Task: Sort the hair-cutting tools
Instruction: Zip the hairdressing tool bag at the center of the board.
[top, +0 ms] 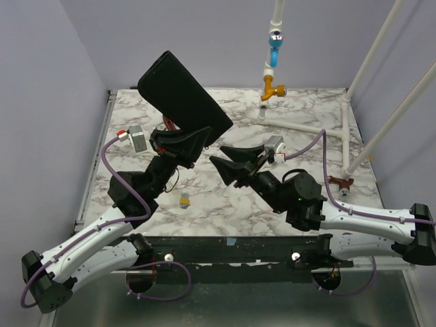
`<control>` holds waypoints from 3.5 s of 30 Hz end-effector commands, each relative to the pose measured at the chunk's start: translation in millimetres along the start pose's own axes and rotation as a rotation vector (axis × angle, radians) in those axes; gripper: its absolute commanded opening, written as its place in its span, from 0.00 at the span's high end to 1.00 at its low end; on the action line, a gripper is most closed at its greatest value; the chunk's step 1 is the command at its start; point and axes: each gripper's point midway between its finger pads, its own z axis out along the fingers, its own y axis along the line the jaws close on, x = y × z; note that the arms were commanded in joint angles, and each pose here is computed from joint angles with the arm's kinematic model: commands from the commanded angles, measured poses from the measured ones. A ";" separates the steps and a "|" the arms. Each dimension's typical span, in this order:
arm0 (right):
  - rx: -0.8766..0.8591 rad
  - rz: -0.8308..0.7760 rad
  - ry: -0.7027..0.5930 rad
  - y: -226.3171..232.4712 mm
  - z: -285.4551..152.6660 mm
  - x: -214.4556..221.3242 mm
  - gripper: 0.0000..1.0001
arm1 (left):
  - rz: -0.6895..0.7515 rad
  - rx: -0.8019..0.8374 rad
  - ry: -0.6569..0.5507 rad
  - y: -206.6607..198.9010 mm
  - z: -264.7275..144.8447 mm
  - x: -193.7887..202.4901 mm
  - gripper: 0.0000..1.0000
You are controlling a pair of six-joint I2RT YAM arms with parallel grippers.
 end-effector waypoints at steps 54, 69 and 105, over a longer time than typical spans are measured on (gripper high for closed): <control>-0.089 0.051 0.046 34.4 32.7 -5.7 0.77 | -0.051 0.088 -0.015 -19.0 -11.6 -4.0 1.00; -0.067 0.059 0.074 33.5 37.5 0.8 0.99 | -0.052 0.093 -0.020 -20.0 -13.6 -5.2 1.00; 0.255 -0.052 0.209 -38.4 -4.6 26.6 0.99 | 0.062 -0.001 -0.166 -9.8 -25.1 -51.2 1.00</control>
